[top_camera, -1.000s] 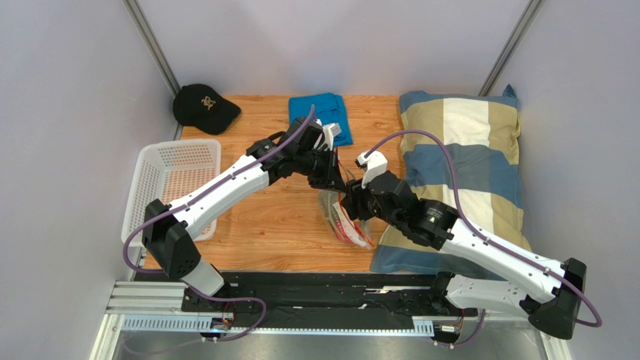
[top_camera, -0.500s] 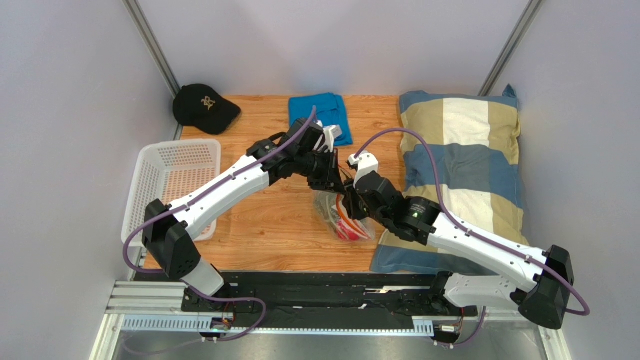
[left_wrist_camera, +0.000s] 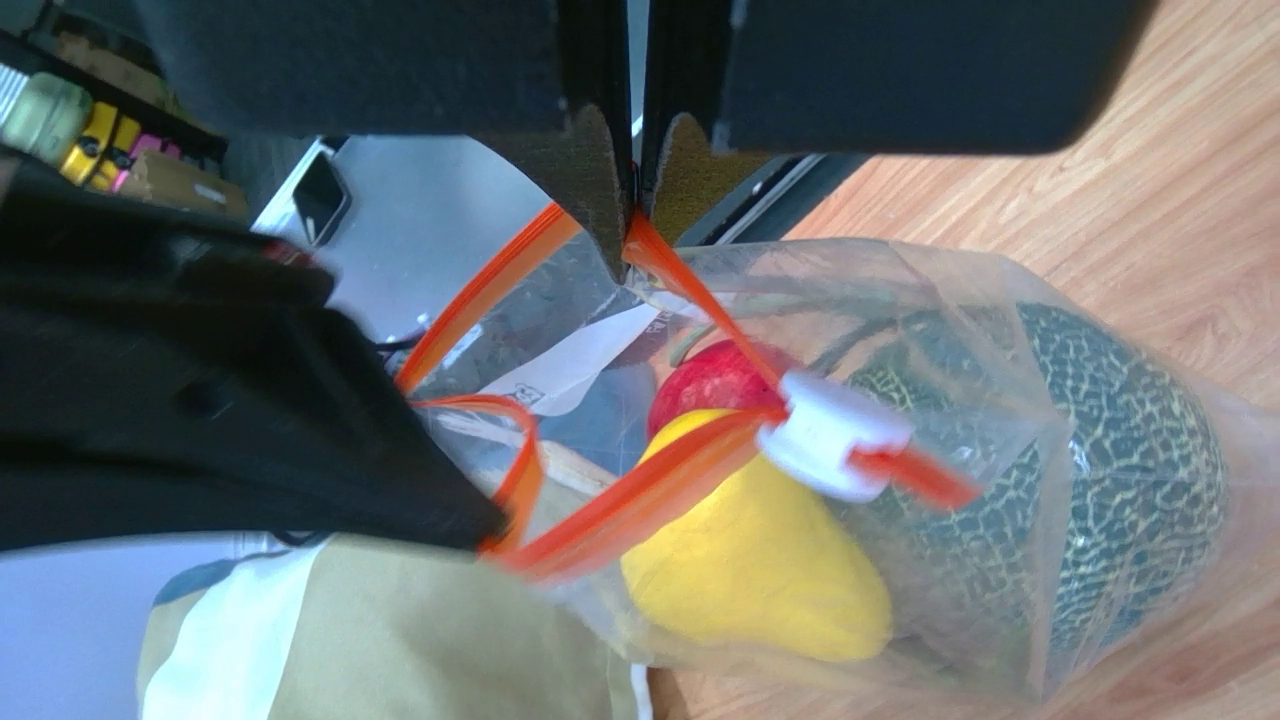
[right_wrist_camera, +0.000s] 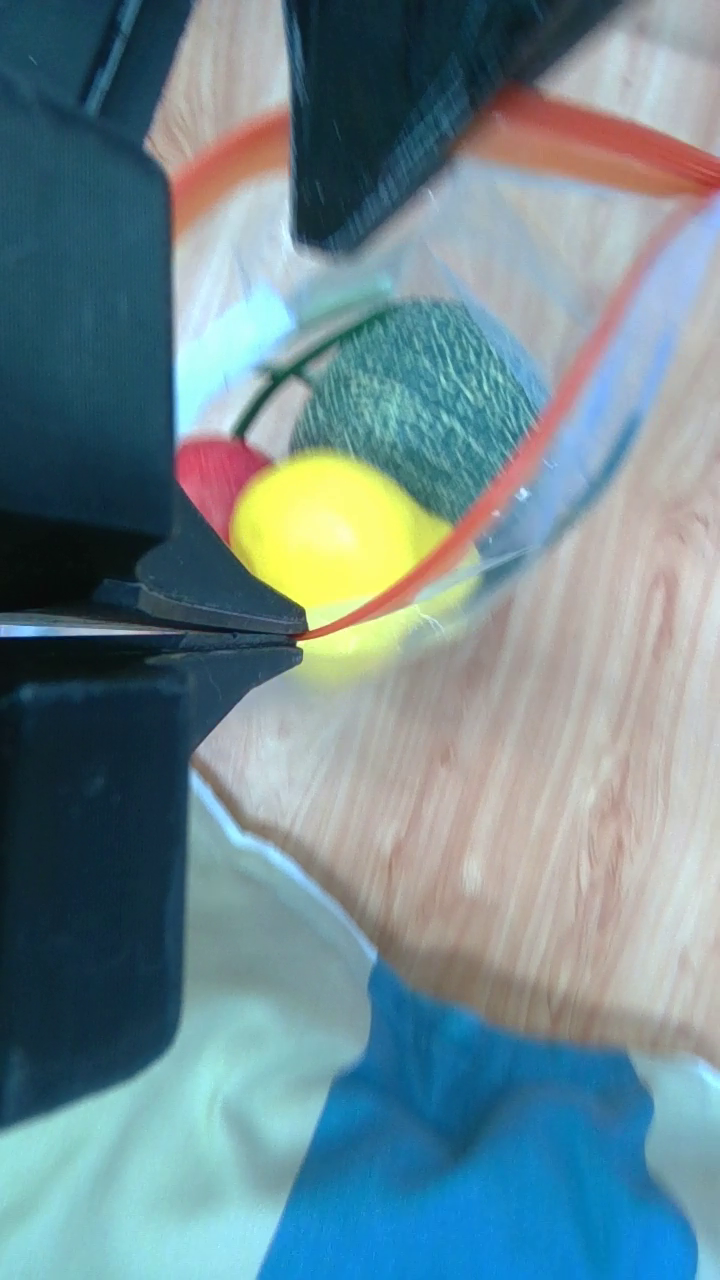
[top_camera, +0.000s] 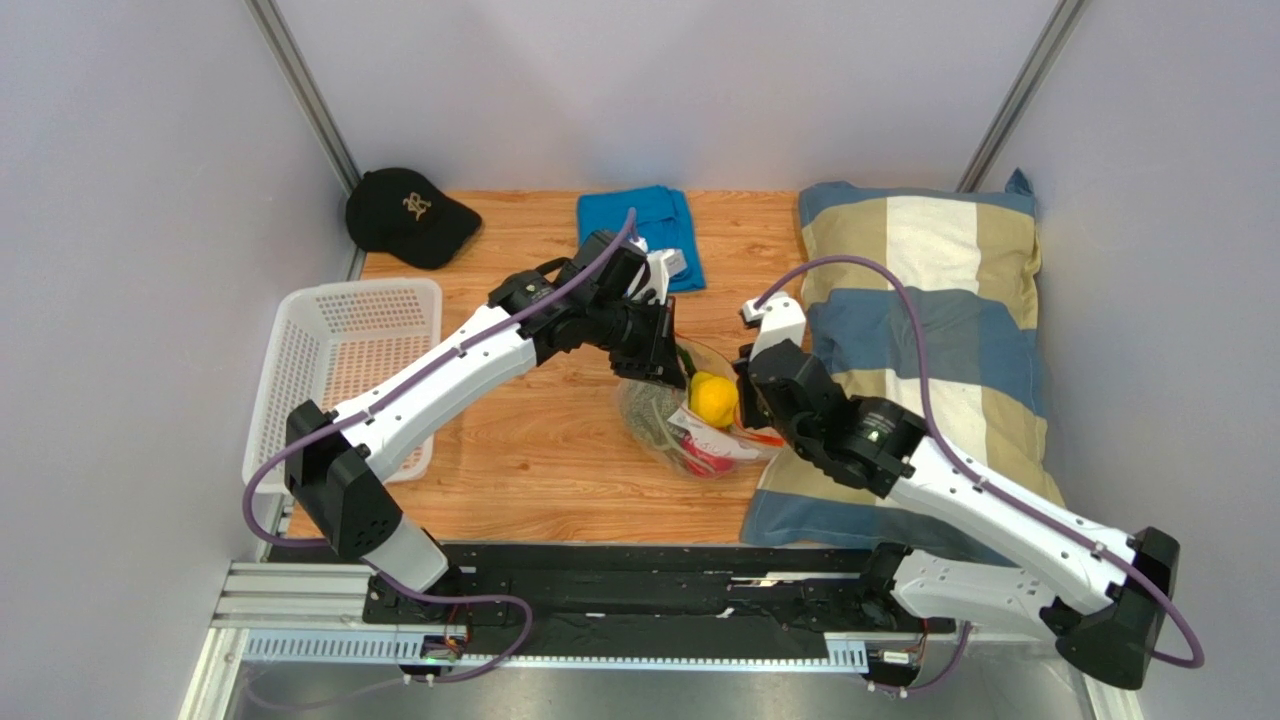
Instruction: Open the zip-top bag and remove the fake food
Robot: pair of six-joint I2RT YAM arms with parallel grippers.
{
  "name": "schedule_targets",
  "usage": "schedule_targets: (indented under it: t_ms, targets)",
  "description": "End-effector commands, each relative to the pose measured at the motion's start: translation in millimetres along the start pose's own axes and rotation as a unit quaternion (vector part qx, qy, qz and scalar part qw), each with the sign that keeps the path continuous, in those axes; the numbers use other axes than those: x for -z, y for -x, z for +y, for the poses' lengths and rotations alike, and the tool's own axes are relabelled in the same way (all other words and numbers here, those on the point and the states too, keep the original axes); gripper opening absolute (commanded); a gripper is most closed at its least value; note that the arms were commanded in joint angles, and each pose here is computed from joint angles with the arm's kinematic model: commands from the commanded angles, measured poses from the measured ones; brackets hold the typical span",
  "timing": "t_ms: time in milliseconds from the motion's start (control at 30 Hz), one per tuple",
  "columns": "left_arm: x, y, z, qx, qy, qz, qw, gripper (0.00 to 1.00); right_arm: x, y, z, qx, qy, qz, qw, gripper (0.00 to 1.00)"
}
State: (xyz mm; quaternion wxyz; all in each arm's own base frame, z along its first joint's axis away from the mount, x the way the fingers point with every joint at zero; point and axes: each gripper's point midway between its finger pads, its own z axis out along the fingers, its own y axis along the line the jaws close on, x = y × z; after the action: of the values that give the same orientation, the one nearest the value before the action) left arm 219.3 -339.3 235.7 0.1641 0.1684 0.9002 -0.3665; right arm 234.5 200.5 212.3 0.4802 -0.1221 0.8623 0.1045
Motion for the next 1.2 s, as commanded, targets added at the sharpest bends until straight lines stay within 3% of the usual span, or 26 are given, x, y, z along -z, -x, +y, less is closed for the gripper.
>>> schedule_targets:
  t_ms: [0, 233, 267, 367, 533, 667, 767, 967, 1167]
  targets:
    - [11.2, -5.0, -3.2, -0.032, 0.003, 0.013, 0.999, 0.00, 10.4, 8.8, -32.6, 0.025, -0.039, -0.014, 0.999, 0.00]
    - [7.2, -11.4, -9.9, -0.043, -0.028, 0.029, 0.998, 0.00, 11.9, 10.9, -7.8, 0.031, 0.039, 0.006, 0.999, 0.01]
    - [6.9, -11.2, -14.2, -0.040, -0.038, 0.031, 0.998, 0.00, 11.4, 11.7, -3.4, 0.023, 0.048, 0.008, 0.999, 0.10]
    - [5.9, -5.6, -22.5, -0.034, -0.053, 0.028, 0.998, 0.00, 9.0, 12.8, 11.6, 0.005, 0.075, 0.021, 0.997, 0.25]
    - [6.9, 0.2, -31.3, -0.030, -0.069, 0.020, 0.997, 0.00, 2.0, 14.8, 25.6, -0.013, 0.092, 0.032, 0.995, 0.32]
    - [9.5, -0.9, -29.2, -0.036, -0.063, 0.018, 0.997, 0.00, -3.3, 2.4, 15.3, 0.007, 0.066, 0.054, 0.996, 0.19]
    - [9.0, 0.4, -22.3, -0.042, -0.043, 0.017, 0.998, 0.00, 0.3, 4.4, 6.2, 0.003, 0.048, 0.044, 0.998, 0.01]
    - [21.7, 33.8, -2.1, -0.072, 0.066, -0.001, 0.995, 0.00, 13.9, 40.9, -24.7, -0.010, -0.030, -0.007, 0.999, 0.00]
    - [26.3, 44.2, 53.0, -0.038, 0.179, 0.010, 0.983, 0.00, 16.7, 50.8, -16.2, -0.034, -0.017, -0.005, 0.999, 0.00]
